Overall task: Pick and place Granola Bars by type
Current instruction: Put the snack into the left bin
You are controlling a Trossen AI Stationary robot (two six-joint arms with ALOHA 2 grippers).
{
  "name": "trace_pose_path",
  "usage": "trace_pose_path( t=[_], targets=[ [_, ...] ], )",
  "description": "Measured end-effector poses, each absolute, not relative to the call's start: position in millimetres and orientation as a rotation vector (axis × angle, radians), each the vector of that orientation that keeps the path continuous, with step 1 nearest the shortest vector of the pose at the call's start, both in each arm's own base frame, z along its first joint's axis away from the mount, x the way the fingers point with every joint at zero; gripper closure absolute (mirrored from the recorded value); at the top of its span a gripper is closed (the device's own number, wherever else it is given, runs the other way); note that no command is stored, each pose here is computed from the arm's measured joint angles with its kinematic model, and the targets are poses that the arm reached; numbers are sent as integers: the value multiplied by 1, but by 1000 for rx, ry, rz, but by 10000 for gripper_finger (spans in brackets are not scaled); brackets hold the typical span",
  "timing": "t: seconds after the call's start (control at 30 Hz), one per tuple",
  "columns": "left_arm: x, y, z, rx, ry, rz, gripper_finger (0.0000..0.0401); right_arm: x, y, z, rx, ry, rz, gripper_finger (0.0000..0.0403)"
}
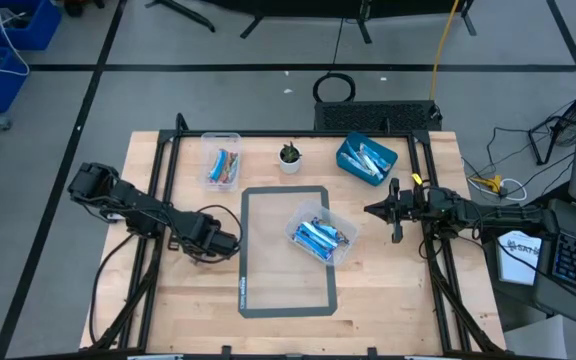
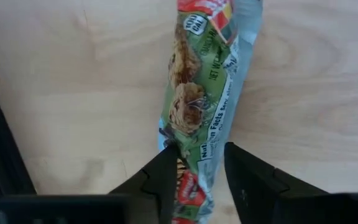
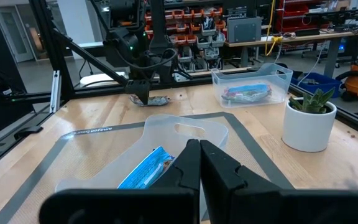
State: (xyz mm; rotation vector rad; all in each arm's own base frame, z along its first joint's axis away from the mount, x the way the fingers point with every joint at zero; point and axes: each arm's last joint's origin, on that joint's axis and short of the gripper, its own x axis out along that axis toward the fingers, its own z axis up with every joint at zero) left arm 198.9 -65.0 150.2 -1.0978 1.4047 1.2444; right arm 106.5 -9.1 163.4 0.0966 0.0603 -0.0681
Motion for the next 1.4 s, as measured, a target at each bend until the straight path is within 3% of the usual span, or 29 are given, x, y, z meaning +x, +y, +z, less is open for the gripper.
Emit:
trace_pose_path(
  t=[0.27, 0.63, 0.93, 1.13, 1.4],
  targets=[
    [200, -65, 150, -1055, 1402, 1205, 390, 106, -9, 163, 97, 61, -68, 403],
    [211, -61, 159, -800, 1251, 1094, 399, 106, -9, 163, 97, 61, -68, 403],
    [245, -60, 208, -463, 974, 937, 400, 106, -9, 163, 97, 61, -68, 403],
    [245, -46, 250, -223, 658, 1014, 400, 106, -9, 163, 97, 61, -68, 403],
    [226, -24, 273, -172, 543, 1011, 400, 106, -9, 163, 97, 60, -68, 403]
  ],
)
